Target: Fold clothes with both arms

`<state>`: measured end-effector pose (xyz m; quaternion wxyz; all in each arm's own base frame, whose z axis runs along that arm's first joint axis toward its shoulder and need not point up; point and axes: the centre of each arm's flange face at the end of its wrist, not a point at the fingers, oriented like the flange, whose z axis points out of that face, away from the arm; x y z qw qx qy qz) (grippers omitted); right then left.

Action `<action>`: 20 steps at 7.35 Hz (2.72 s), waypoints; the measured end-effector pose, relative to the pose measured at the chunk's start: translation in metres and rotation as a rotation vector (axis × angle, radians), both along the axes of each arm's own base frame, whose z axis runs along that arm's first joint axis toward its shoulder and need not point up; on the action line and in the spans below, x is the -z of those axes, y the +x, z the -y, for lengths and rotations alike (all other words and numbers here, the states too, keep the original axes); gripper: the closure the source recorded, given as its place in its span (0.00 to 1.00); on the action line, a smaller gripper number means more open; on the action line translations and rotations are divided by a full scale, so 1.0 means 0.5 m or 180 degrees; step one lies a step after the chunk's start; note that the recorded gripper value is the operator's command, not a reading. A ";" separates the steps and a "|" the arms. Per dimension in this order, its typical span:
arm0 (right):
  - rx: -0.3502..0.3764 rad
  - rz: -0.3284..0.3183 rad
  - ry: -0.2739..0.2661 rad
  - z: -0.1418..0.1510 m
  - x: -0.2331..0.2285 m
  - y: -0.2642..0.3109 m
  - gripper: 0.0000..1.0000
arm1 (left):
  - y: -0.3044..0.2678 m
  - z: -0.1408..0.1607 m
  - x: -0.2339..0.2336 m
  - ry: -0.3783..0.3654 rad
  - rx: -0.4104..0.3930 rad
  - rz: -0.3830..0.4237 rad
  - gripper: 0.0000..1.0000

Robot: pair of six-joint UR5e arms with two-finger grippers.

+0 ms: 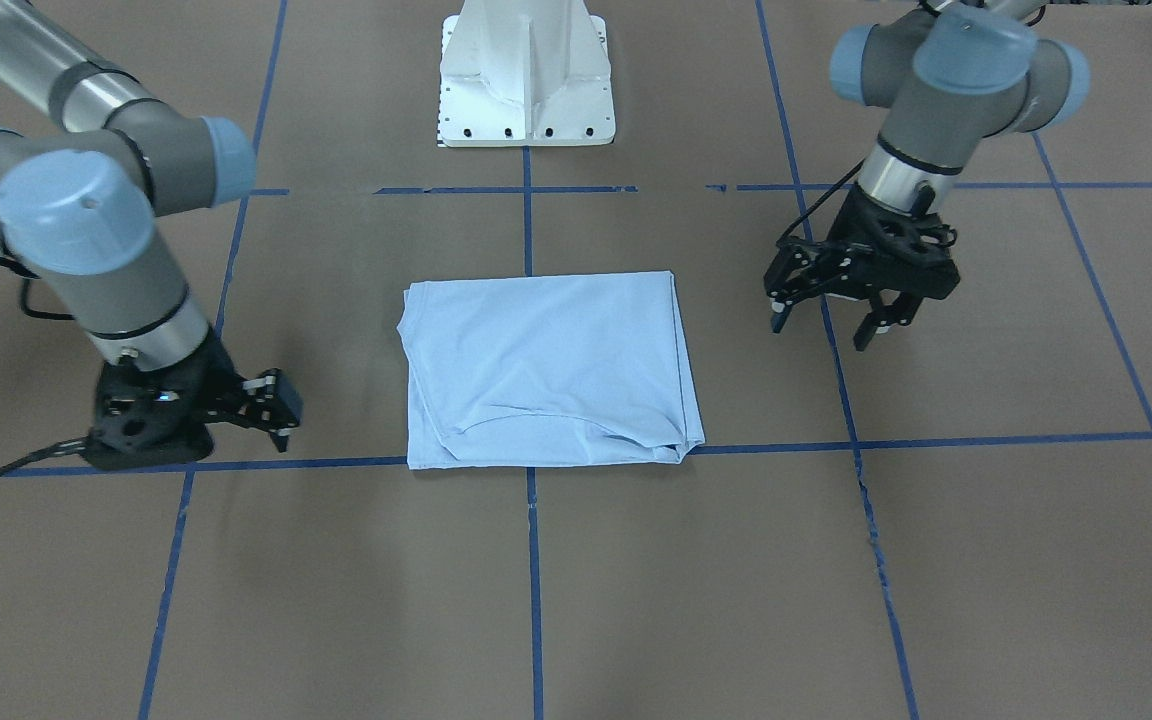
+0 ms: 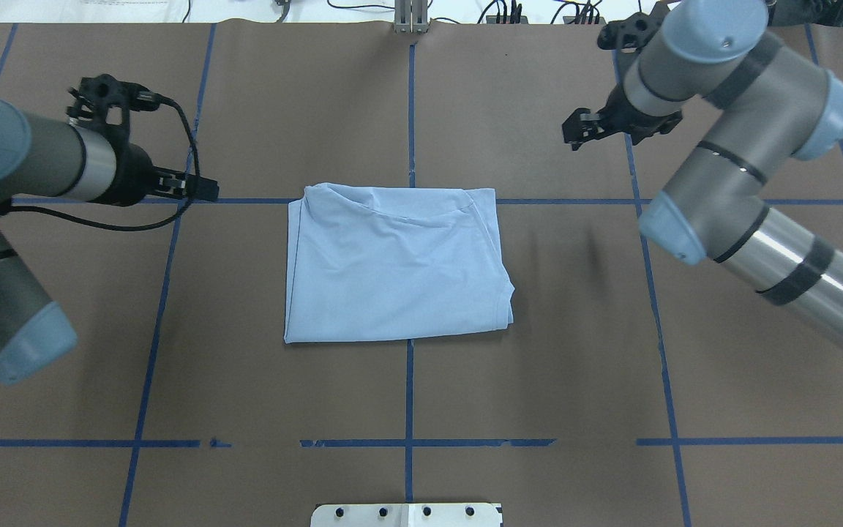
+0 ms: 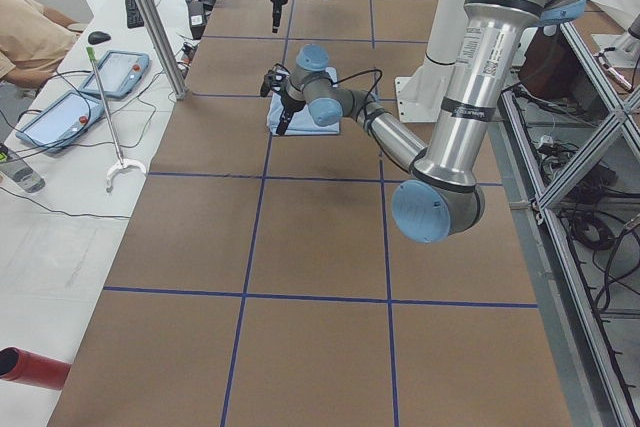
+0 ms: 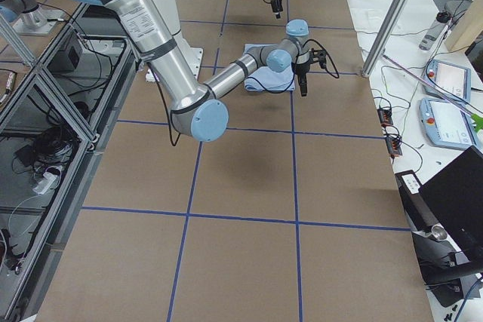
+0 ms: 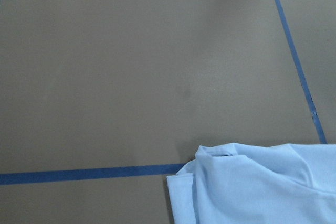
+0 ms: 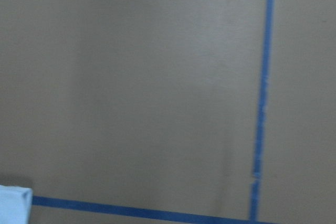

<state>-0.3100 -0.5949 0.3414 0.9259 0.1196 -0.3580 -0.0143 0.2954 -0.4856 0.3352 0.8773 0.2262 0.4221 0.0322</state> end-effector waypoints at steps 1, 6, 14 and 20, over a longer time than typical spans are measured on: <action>0.0186 -0.0094 -0.0002 0.000 -0.080 0.153 0.00 | -0.125 0.013 -0.053 0.0187 -0.0098 0.0270 0.00; 0.0667 -0.0316 -0.0367 -0.228 -0.543 0.701 0.00 | -0.691 -0.014 -0.457 0.0091 -0.0445 0.0980 0.00; 0.0512 -0.0087 -0.0777 -0.413 -0.687 0.764 0.00 | -0.798 -0.069 -0.619 -0.0954 -0.0517 0.0668 0.00; 0.0512 -0.0088 -0.0814 -0.416 -0.697 0.763 0.00 | -0.781 -0.070 -0.605 -0.0818 -0.0568 0.0405 0.00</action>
